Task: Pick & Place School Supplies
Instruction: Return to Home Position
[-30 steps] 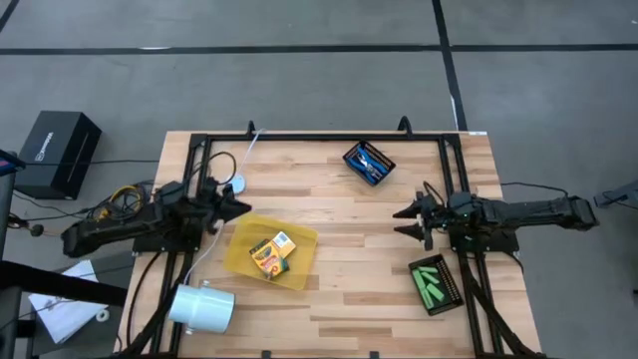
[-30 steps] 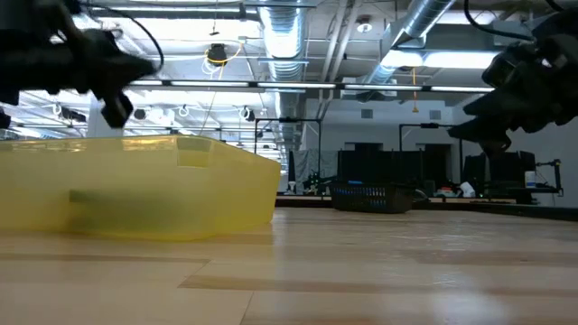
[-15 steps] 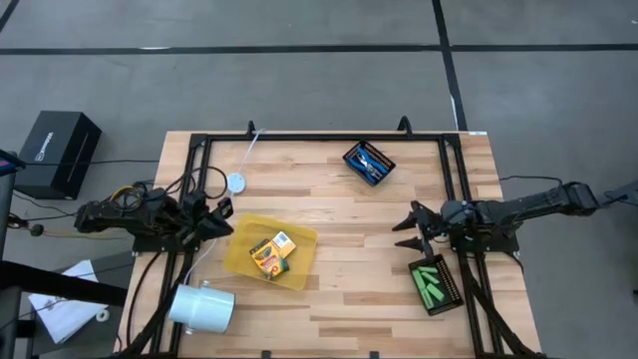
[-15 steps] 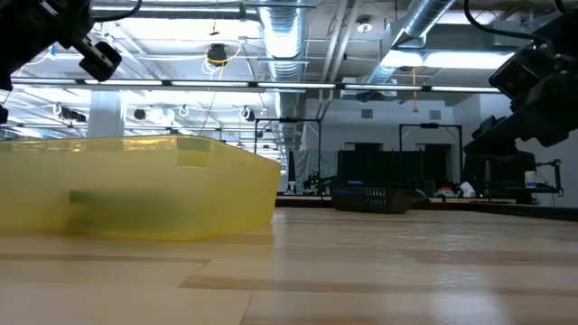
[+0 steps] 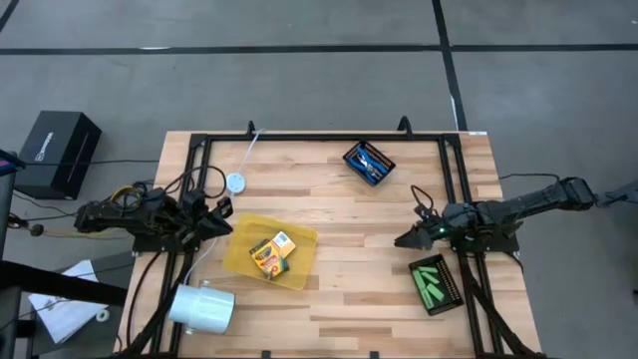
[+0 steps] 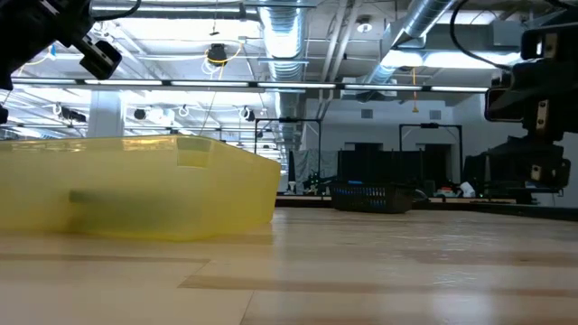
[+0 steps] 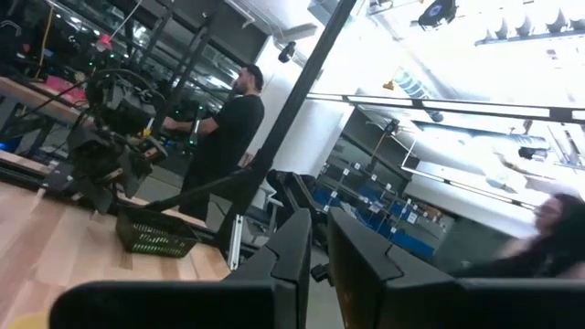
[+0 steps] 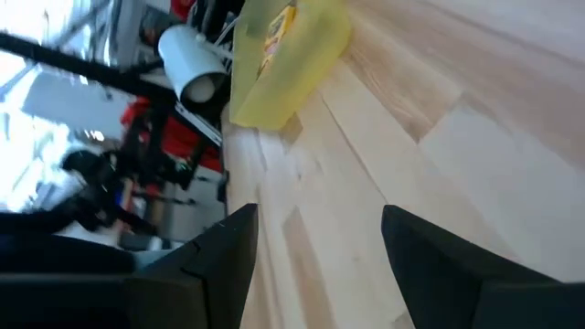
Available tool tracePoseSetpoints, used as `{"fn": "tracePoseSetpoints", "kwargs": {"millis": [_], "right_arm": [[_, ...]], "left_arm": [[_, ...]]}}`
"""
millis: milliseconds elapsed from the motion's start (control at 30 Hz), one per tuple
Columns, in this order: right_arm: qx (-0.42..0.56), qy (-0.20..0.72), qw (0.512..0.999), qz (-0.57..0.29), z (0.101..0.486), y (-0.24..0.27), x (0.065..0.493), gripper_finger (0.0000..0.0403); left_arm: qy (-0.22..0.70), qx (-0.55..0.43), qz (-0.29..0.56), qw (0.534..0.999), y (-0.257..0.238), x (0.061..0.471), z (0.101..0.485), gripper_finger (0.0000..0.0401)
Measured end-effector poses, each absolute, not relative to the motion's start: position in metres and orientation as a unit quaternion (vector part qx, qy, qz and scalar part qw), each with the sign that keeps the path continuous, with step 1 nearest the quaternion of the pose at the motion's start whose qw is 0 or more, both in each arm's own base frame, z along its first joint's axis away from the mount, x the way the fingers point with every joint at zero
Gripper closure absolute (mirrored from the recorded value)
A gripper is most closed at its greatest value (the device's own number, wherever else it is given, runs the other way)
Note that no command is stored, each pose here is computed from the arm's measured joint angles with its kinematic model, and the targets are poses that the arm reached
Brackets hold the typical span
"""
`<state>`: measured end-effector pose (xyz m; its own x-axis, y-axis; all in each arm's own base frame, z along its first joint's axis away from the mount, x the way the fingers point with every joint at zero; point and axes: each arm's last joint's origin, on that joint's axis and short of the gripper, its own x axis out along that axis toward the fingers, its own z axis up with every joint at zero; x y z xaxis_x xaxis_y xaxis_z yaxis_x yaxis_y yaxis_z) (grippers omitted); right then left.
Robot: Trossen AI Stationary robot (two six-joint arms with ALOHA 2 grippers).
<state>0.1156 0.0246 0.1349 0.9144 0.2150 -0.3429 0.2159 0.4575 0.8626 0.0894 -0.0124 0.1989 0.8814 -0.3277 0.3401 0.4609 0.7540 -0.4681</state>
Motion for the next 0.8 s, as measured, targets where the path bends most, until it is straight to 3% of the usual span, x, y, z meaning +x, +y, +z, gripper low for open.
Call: {"fn": "tracePoseSetpoints", "kwargs": {"millis": [800], "right_arm": [[0.542,0.207,0.815,-0.006,0.1349,0.0245,0.1156,0.0179]], "left_arm": [[-0.104,-0.282,-0.213,0.930,-0.0135,0.0926,0.1969,0.0366]]}}
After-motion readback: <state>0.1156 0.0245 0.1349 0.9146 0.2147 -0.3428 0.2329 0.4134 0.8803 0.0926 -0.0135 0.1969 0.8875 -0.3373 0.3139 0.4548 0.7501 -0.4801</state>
